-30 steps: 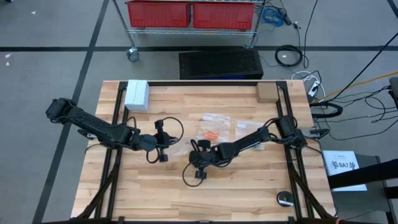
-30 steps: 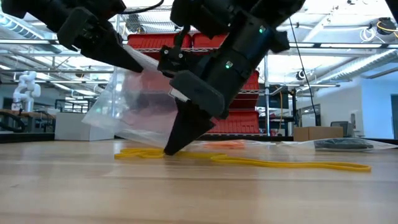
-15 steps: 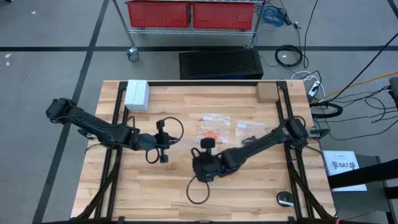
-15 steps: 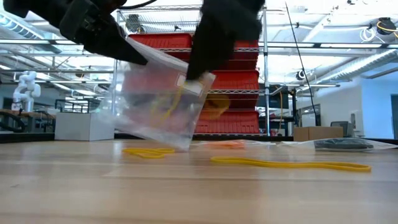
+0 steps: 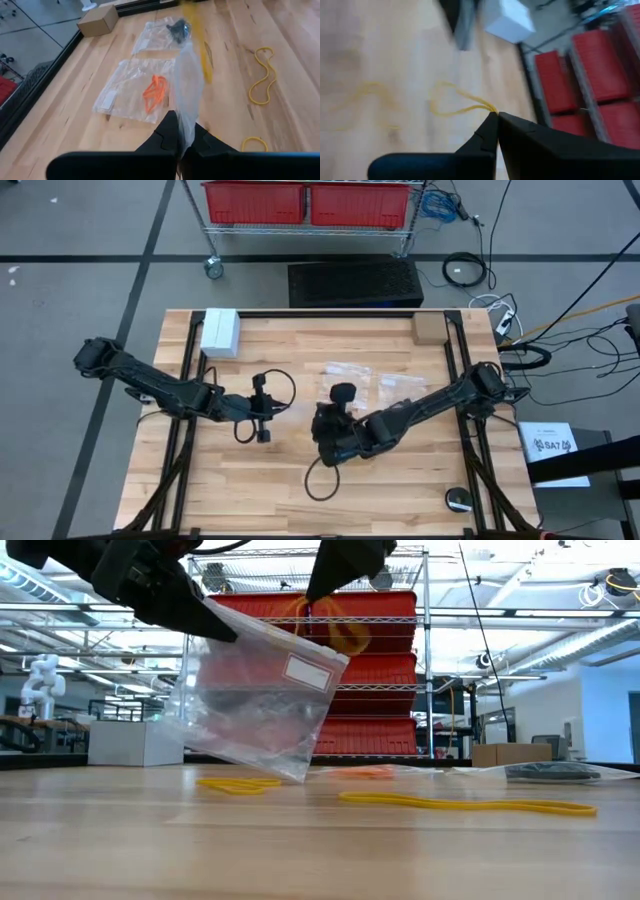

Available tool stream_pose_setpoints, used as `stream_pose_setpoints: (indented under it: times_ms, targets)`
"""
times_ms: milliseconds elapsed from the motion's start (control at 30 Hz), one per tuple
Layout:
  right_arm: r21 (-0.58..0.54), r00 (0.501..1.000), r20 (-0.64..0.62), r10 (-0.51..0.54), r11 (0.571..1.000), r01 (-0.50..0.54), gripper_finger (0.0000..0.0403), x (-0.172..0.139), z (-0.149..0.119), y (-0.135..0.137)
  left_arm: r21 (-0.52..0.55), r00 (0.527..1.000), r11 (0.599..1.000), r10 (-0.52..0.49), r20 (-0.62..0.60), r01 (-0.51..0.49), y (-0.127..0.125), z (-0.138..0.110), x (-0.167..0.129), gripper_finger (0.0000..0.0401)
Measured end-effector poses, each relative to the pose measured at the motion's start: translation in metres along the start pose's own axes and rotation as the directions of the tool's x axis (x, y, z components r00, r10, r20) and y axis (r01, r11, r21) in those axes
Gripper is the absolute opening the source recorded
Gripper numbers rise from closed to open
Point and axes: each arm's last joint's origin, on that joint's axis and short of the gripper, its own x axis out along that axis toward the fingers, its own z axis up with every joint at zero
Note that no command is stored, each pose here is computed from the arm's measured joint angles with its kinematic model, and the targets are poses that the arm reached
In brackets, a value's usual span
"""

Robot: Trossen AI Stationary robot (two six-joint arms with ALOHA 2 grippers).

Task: Sort rubber bands
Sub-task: Put the yellow rubber band into the transparent zip bag

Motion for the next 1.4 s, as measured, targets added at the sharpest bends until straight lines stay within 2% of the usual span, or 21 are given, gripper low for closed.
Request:
stream_pose_setpoints:
  times_ms: [133,467,733,933,1067,1200,1333,1400]
  targets:
    - [-0.041,0.994,0.011,-0.105,0.994,0.106,0.0000,0.004,0.002,-0.006,-0.020,1.000,1.000,-0.012,0.002,0.012,0.000,0.000,0.000,0.0000]
    - [-0.140,0.986,0.044,-0.160,0.976,0.165,0.0000,0.003,0.007,-0.007,-0.127,0.999,0.991,-0.034,0.017,0.036,-0.001,0.002,0.000,0.0000]
    - [-0.200,0.987,0.048,-0.151,0.967,0.158,0.0000,0.004,0.008,-0.007,-0.182,0.998,0.982,-0.034,0.044,0.042,0.000,0.005,0.000,0.0000]
    - [-0.199,0.997,0.060,-0.057,0.978,0.068,0.0000,0.006,0.010,-0.005,-0.245,0.999,0.969,-0.011,0.051,0.023,0.006,0.006,0.003,0.0000]
    - [-0.195,0.998,0.061,0.022,0.981,-0.010,0.0000,0.016,0.011,-0.005,-0.247,0.998,0.968,-0.027,0.053,0.039,0.007,0.006,0.003,0.0000]
    - [-0.193,0.998,0.045,0.037,0.981,-0.027,0.0000,0.030,0.010,-0.011,-0.222,0.998,0.974,-0.040,0.056,0.051,0.007,0.006,0.003,0.0000]
    - [-0.166,0.991,0.049,0.121,0.980,-0.111,0.0000,0.041,0.011,-0.018,-0.220,0.997,0.974,-0.045,0.057,0.057,0.007,0.006,0.004,0.0000]
    - [-0.158,0.990,0.051,0.131,0.980,-0.122,0.0000,0.044,0.011,-0.020,-0.228,0.998,0.972,-0.039,0.055,0.051,0.009,0.006,0.004,0.0000]
